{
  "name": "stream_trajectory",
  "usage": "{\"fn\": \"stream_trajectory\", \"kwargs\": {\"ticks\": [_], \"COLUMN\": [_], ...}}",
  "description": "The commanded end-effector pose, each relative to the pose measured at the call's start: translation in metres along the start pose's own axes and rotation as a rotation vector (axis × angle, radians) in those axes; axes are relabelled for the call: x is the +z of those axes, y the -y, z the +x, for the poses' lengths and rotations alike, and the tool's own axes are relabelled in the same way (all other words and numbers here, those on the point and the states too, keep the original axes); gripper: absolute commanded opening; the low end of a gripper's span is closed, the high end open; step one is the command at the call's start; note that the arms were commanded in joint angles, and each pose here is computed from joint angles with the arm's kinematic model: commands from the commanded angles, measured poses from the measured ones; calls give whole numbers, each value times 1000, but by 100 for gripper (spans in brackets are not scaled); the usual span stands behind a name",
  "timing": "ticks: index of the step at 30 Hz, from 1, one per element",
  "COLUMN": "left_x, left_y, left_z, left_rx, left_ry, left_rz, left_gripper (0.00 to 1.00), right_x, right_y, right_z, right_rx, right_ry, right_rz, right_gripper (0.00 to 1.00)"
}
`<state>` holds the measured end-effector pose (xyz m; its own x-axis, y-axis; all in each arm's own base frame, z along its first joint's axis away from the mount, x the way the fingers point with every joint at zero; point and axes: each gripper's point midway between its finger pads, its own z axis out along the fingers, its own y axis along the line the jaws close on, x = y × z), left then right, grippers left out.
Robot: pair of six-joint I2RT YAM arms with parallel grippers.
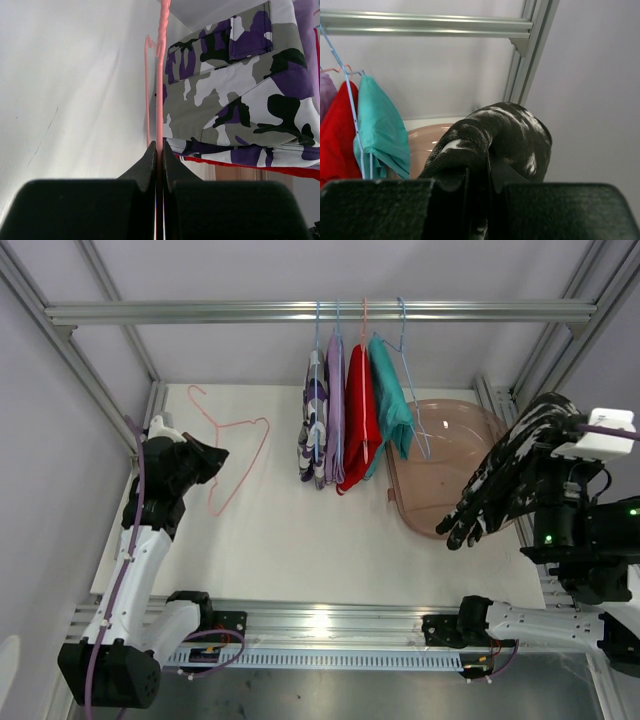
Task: Remove the trousers from the hanger
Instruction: Place the trousers in the bin.
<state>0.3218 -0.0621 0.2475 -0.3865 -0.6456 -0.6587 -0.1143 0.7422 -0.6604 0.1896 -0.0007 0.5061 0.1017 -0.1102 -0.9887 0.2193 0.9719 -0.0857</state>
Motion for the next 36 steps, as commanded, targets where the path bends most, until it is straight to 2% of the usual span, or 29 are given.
{"fn": "stream_trajectory", "kwargs": {"ticks": [1,5,7,10,11,12,17,29,36], "left_x": [-5,-6,-6,-6,-6,-5,-6,-6,-5], "left_y": [25,26,26,28,27,27,29,32,33], "left_z": [-21,-21,-19,-21,-19,-19,-19,-15,-14], "left_rx": [46,52,54,56,56,56,55,61,65], "left_ry": [58,57,54,54,50,51,46,31,25], "left_rz": [76,76,75,79,77,76,84,101,102], "left_gripper": [1,0,0,0,0,0,1,1,1], "right_x": [4,17,32,54,67,74,101,107,100], "right_y": [-12,-21,-17,-28,-19,-29,-27,-19,6], "right_z": [-1,19,38,59,69,73,87,147,151], "right_rx": [94,96,33,58,52,95,130,123,181], "right_ry": [37,24,-11,-52,-78,-83,-129,-209,-170], "right_rz": [-5,58,141,125,175,125,144,261,388], "right_gripper": [0,0,0,0,0,0,0,0,0]}}
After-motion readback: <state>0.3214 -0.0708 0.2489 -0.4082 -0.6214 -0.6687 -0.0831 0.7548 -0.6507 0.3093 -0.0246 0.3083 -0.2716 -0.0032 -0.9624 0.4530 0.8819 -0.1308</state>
